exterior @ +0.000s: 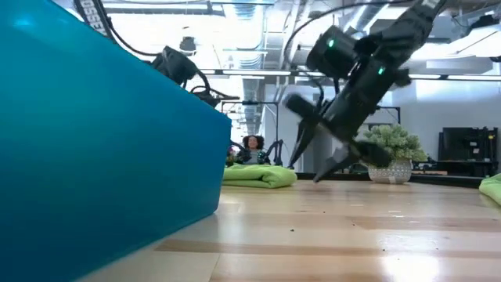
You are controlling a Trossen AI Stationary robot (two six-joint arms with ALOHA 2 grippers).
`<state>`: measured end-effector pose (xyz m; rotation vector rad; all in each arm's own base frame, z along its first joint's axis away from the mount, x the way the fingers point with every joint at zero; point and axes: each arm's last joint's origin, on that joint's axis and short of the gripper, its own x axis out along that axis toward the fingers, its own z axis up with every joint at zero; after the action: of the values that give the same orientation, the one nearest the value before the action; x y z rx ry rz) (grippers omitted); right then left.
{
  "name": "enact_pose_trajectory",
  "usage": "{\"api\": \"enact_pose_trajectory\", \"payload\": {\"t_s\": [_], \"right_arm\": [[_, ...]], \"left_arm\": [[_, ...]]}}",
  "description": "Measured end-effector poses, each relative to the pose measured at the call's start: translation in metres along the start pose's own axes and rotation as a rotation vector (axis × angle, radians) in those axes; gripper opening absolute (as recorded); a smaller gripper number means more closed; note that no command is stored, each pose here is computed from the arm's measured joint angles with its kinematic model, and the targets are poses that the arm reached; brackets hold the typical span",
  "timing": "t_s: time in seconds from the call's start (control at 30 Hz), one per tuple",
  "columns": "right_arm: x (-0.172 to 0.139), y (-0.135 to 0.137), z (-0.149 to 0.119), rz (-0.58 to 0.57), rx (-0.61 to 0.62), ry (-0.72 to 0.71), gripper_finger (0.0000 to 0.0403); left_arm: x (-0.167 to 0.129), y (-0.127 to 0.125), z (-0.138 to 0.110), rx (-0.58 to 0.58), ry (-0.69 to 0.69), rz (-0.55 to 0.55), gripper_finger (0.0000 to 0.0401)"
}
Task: Fold microfiber towels
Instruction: Stack the top right green microfiber towel on top of the yellow microfiber towel in the blue bin
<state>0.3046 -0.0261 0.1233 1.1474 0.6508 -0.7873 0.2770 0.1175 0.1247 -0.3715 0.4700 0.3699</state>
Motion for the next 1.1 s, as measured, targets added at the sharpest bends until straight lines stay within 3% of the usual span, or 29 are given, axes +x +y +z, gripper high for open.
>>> {"api": "enact_pose_trajectory", "payload": {"t_s": [0.23,0.53,0.67,0.93,1.1], "right_arm": [[0.032,0.004,0.006,0.076,0.098,-0.063,0.0281],[0.044,0.015,0.017,0.062,0.069,-0.086,0.0270],[0.044,0.015,0.020,0.054,0.068,-0.089,0.0215],[0.045,0.013,0.020,0.035,0.021,-0.076,0.0024],[0.040,0.016,0.019,0.056,-0.002,-0.050,0.0028]], "left_arm": [[0.017,0.011,-0.023,-0.017,0.081,-0.004,0.0000],[0.024,0.013,-0.031,-0.022,0.109,-0.039,0.0000],[0.024,0.012,-0.031,-0.031,0.094,-0.043,0.0000],[0.022,0.016,-0.028,-0.098,0.107,-0.096,0.0000],[0.003,0.013,-0.013,-0.152,0.147,-0.126,0.0000]]}}
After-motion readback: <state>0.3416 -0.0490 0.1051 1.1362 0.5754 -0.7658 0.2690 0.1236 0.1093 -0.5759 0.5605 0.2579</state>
